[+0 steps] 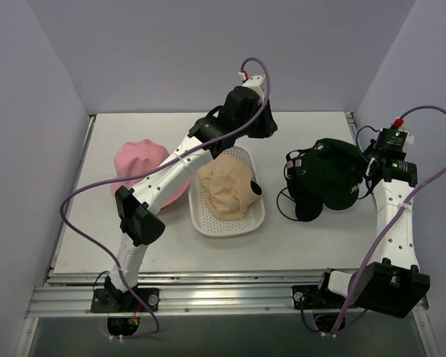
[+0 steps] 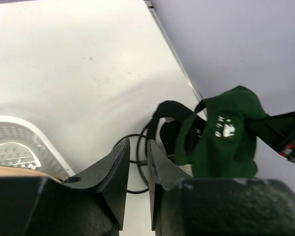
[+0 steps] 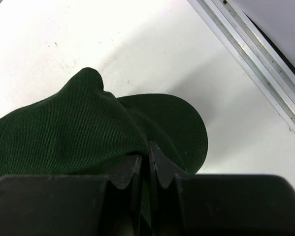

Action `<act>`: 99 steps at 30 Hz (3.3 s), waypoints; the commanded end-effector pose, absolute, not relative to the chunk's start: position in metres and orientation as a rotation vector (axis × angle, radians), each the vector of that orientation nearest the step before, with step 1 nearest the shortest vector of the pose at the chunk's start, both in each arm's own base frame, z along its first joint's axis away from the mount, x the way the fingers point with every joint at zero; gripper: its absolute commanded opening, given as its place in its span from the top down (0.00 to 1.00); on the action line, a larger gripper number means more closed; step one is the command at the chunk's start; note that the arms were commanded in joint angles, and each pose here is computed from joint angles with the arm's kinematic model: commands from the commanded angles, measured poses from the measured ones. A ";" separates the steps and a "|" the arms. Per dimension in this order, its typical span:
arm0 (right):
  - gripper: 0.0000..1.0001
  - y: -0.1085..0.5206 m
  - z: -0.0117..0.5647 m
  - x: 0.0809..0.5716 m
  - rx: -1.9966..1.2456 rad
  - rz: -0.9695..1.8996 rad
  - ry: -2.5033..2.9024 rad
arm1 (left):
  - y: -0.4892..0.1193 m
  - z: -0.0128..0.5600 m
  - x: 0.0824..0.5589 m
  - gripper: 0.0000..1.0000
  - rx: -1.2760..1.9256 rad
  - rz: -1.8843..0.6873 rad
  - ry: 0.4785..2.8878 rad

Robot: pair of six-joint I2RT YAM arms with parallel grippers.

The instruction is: Stack the hats

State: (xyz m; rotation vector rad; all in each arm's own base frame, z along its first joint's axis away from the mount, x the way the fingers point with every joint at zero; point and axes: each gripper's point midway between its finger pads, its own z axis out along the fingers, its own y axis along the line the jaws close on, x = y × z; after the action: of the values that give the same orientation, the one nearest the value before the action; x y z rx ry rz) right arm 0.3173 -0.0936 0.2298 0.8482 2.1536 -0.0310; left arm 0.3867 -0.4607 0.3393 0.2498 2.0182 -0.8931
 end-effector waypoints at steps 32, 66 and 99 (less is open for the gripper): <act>0.92 -0.067 0.255 0.321 0.620 0.066 2.047 | -0.522 0.309 0.355 0.66 0.575 -0.971 1.984; 0.79 -0.068 0.191 0.288 0.775 0.013 2.107 | -0.509 0.281 0.368 0.98 0.465 -0.837 2.080; 0.50 -0.058 0.176 0.349 0.791 0.203 2.034 | -0.469 0.246 0.385 0.94 0.299 -0.633 2.163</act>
State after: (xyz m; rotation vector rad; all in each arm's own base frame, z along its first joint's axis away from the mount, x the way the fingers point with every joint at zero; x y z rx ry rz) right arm 0.3220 -0.0597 0.1531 0.8464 2.0894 0.1584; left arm 0.3786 -0.4867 0.2181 0.3663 2.2140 -0.6421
